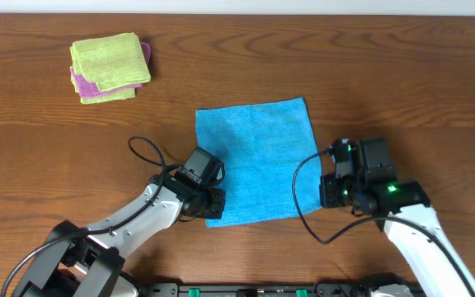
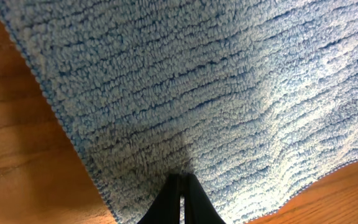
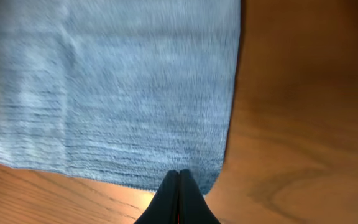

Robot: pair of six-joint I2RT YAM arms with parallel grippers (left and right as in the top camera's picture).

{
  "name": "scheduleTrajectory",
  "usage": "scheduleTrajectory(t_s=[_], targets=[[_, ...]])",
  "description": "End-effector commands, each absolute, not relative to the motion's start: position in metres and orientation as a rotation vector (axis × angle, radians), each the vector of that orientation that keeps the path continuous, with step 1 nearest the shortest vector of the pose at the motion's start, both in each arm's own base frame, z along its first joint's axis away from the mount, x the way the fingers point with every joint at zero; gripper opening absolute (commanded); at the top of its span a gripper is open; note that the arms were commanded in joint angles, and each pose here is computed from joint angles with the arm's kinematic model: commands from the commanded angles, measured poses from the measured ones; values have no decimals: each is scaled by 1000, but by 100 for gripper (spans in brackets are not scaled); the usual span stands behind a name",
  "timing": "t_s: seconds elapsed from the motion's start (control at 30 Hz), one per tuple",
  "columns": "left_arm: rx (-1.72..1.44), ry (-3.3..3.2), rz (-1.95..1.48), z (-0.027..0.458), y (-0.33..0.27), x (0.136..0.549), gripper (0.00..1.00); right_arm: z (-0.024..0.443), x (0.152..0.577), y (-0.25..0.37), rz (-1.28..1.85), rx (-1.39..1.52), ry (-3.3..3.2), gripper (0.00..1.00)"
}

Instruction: Fold the cloth

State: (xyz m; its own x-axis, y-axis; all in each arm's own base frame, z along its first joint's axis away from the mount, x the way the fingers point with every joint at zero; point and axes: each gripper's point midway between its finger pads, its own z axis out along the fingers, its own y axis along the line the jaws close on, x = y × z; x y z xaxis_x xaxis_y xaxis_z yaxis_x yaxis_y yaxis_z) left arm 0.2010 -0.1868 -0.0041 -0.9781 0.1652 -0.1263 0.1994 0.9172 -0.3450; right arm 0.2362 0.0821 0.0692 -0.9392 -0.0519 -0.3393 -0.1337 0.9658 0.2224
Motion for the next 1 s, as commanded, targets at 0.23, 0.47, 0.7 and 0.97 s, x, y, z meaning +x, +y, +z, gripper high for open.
scheduleTrajectory(t_s=[0.23,0.47,0.7,0.97], targets=[[333,3028,-525,-16,-181,189,6,39,221,97,456,-131,2798,2],[330,3028,-526,-16,-181,189,6,17,222,104,452,-170,2854,2],[328,3020,-529,-13,-183,192,6,1,228,96,362,-154,2880,2],[328,3012,-530,-11,-184,195,6,-3,238,84,250,-137,2861,2]])
